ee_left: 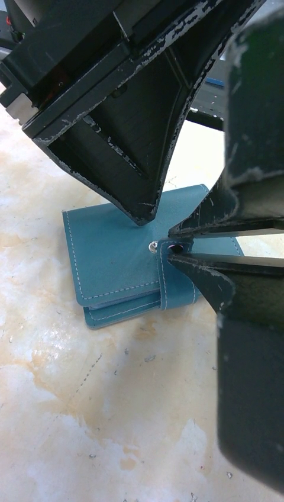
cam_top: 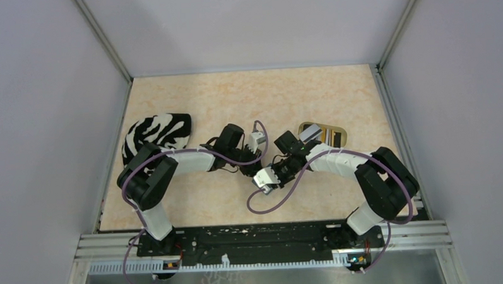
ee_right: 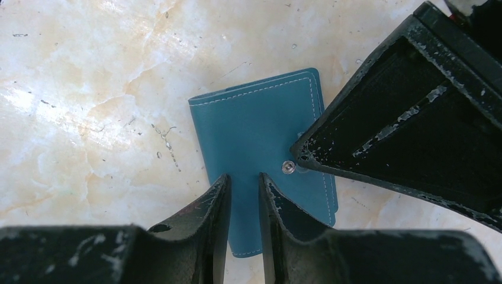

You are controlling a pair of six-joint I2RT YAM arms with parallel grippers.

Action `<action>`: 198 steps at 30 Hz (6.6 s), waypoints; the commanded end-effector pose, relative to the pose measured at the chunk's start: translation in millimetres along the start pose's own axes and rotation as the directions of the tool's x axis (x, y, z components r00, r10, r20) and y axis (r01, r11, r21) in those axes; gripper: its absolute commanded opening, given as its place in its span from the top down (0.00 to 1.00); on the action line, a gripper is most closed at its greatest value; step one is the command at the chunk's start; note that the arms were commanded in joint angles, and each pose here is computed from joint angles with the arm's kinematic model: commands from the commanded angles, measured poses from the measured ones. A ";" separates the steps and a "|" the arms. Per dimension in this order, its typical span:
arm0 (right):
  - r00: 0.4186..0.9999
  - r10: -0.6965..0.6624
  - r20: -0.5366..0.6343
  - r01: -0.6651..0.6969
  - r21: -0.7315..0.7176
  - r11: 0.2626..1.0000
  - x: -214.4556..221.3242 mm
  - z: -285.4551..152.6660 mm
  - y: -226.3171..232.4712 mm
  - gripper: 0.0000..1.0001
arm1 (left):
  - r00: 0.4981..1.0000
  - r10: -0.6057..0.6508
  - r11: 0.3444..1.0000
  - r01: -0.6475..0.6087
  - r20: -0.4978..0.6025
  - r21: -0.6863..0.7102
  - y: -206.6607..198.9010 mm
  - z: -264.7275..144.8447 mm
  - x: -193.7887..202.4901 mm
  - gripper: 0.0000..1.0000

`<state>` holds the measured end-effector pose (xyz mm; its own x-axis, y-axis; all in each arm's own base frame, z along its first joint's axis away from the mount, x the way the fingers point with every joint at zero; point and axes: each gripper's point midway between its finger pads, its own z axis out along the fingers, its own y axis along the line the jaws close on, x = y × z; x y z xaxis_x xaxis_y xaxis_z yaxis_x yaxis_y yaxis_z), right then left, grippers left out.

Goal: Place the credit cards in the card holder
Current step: Close the card holder at the center of the board.

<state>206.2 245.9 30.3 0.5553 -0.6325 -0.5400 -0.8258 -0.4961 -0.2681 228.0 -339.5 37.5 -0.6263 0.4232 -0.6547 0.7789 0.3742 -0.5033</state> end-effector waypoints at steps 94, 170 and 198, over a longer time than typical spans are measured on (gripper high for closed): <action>0.997 0.013 0.070 -0.016 0.040 0.999 -12.0 -26.2 -10.5 0.71 | 0.983 0.166 0.961 -0.180 -0.084 -0.209 -10.0 8.2 3.9 1.00; 0.932 -0.041 0.361 -0.087 0.332 0.939 -6.8 -131.8 -7.8 0.73 | 0.780 0.442 0.724 -0.602 -0.444 -0.336 -7.6 7.3 66.7 1.00; 0.928 -0.029 0.372 -0.115 0.359 0.926 -4.6 -144.0 -13.4 0.74 | 0.672 0.394 0.692 -0.666 -0.627 -0.278 -16.2 24.2 109.2 1.00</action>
<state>220.8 163.3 124.0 0.4613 -0.4164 -0.7835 -0.8870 -0.1940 -0.4191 205.8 -363.8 32.1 -0.0816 0.8471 -0.5251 0.8492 0.3349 0.4084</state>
